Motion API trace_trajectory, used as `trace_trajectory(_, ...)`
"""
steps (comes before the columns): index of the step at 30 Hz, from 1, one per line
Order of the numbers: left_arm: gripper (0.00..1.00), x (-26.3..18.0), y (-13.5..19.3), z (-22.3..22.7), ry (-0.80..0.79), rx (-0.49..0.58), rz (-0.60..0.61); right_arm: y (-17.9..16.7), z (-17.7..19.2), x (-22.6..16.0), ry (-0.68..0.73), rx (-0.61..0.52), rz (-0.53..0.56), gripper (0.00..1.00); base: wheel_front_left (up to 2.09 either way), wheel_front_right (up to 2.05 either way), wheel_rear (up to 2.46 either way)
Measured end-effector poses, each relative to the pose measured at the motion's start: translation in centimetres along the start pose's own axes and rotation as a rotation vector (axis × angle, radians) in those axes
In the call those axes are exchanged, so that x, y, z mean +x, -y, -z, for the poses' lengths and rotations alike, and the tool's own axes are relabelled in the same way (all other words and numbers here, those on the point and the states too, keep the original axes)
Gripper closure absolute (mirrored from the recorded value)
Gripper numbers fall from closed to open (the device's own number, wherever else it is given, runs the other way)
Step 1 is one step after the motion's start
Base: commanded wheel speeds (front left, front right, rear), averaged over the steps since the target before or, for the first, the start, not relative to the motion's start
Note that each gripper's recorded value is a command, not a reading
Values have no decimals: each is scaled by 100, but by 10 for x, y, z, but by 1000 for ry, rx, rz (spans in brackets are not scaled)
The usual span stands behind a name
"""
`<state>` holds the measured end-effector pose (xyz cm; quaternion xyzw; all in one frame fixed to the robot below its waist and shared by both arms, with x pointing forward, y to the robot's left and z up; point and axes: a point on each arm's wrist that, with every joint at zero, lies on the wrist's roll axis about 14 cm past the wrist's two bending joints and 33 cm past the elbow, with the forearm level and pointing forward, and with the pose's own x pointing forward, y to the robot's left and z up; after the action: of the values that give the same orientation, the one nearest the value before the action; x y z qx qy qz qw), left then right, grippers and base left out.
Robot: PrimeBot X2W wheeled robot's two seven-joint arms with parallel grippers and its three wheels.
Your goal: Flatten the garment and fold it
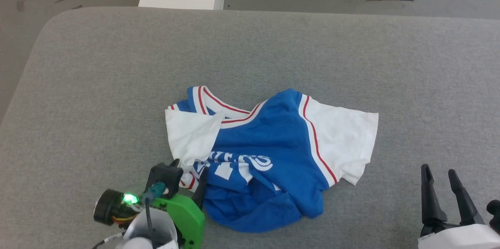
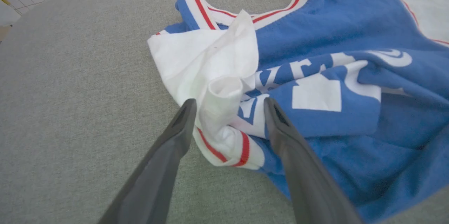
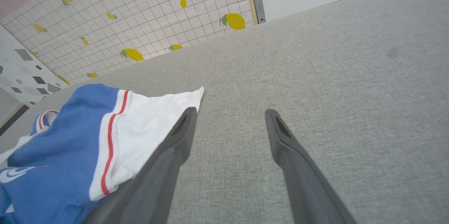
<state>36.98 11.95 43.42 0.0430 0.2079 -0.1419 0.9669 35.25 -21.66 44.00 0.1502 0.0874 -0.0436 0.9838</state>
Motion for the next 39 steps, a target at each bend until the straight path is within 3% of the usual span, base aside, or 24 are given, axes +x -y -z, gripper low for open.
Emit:
trace_trajectory(1,0,2,-1,-2,3,2,-2,1,0,0,1,0,2,0,0,0,0)
trace_trajectory(2,20,4,-3,-4,11,2,-6,1,0,0,2,0,3,0,0,0,0)
trace_trajectory(3,79,6,-5,-7,20,5,-10,1,-1,1,2,0,4,0,0,0,0)
trace_trajectory(4,100,7,-7,-11,41,2,-15,1,-1,1,3,-1,5,0,0,0,0)
trace_trajectory(12,100,0,-20,-35,159,-108,-67,-3,-8,-1,22,0,-12,0,0,0,0)
trace_trajectory(19,100,-23,-69,-48,268,-239,-251,-8,-14,0,34,-5,-28,0,0,0,0)
trace_trajectory(24,100,-43,-99,-5,215,-418,-430,-10,-11,2,22,-8,-35,0,0,0,0)
trace_trajectory(31,100,-70,-106,77,62,-607,-616,-11,-6,6,7,-9,-36,0,0,0,0)
trace_trajectory(32,69,-71,-106,81,56,-613,-625,-11,-6,6,4,-9,-38,0,0,0,0)
trace_trajectory(33,6,-72,-107,83,64,-621,-633,-12,-5,7,2,-9,-40,0,0,0,0)
trace_trajectory(34,0,-72,-108,81,84,-625,-635,-12,-4,7,0,-9,-42,0,0,0,0)
trace_trajectory(39,0,-68,-118,39,282,-612,-612,-16,-4,9,-5,-14,-54,0,0,0,0)
